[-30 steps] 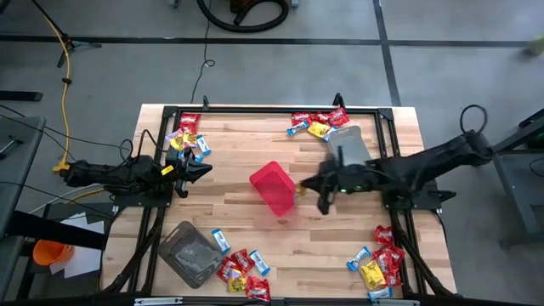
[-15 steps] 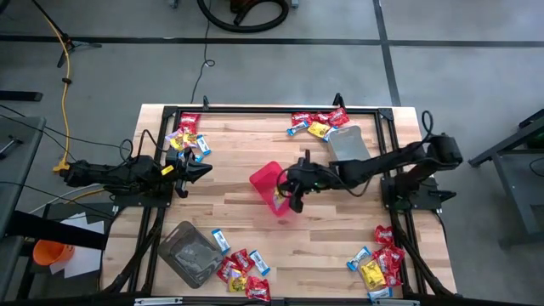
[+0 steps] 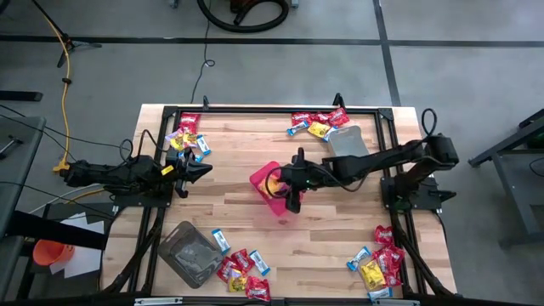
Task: Sort candy
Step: Put the yellow candy into the red bin
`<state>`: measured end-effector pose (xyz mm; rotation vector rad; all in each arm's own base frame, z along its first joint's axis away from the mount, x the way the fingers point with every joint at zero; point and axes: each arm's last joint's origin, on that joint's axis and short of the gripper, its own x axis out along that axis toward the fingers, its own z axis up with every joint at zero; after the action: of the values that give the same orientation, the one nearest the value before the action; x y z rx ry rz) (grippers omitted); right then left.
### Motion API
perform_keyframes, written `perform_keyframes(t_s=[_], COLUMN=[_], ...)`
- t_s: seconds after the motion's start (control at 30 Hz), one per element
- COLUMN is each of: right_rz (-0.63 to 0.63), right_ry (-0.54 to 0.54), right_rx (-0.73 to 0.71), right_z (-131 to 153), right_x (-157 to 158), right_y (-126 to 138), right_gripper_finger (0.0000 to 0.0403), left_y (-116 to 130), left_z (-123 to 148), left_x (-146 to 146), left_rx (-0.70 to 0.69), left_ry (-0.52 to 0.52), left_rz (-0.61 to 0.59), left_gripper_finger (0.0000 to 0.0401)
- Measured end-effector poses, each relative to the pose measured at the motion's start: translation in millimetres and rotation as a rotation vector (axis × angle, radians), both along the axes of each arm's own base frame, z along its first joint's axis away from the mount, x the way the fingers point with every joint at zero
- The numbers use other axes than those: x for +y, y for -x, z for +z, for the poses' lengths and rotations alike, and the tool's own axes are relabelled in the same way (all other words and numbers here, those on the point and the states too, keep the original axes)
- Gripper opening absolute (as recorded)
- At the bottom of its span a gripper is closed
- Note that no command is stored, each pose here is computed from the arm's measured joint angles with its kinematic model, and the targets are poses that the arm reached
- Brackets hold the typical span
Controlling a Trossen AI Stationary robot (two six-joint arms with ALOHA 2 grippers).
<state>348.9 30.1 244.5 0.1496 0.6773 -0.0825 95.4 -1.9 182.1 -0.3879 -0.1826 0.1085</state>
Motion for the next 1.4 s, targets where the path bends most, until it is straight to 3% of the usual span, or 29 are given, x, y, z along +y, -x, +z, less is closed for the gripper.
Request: perform_keyframes(t_s=[0.27,0.5,0.7,0.87,1.03,1.13,1.27,1.4], right_rz=[0.001,-0.178,-0.391,-0.559,-0.587,-0.617,-0.669,-0.741], right_ry=[0.028,0.015,-0.127,-0.236,-0.256,-0.202,-0.166,-0.154], right_rx=[0.114,0.166,0.052,-0.103,-0.192,-0.202,-0.213,-0.185], right_z=[49,78,81,81,81,81,81,79], right_x=[-6,-5,-2,-3,-4,-8,-19,-35], right_y=[24,85,132,152,155,154,153,155], right_gripper_finger=[0.0231,0.0218,0.0216,0.0216,0.0216,0.0216,0.0216,0.0216], left_y=[0,0,0,2,6,1,-12,-26], left_z=[0,0,3,11,30,50,77,93], left_x=[0,0,0,0,6,9,17,33], left_rx=[0.004,0.004,-0.029,-0.137,-0.28,-0.199,0.018,0.346], left_ry=[-0.001,-0.002,0.009,0.167,0.279,0.288,0.3,0.339], left_rz=[-0.007,-0.007,-0.009,-0.028,0.1,0.168,0.337,0.504], left_gripper_finger=[0.0,0.0,0.0,0.0,0.001,0.004,0.0101,0.0155])
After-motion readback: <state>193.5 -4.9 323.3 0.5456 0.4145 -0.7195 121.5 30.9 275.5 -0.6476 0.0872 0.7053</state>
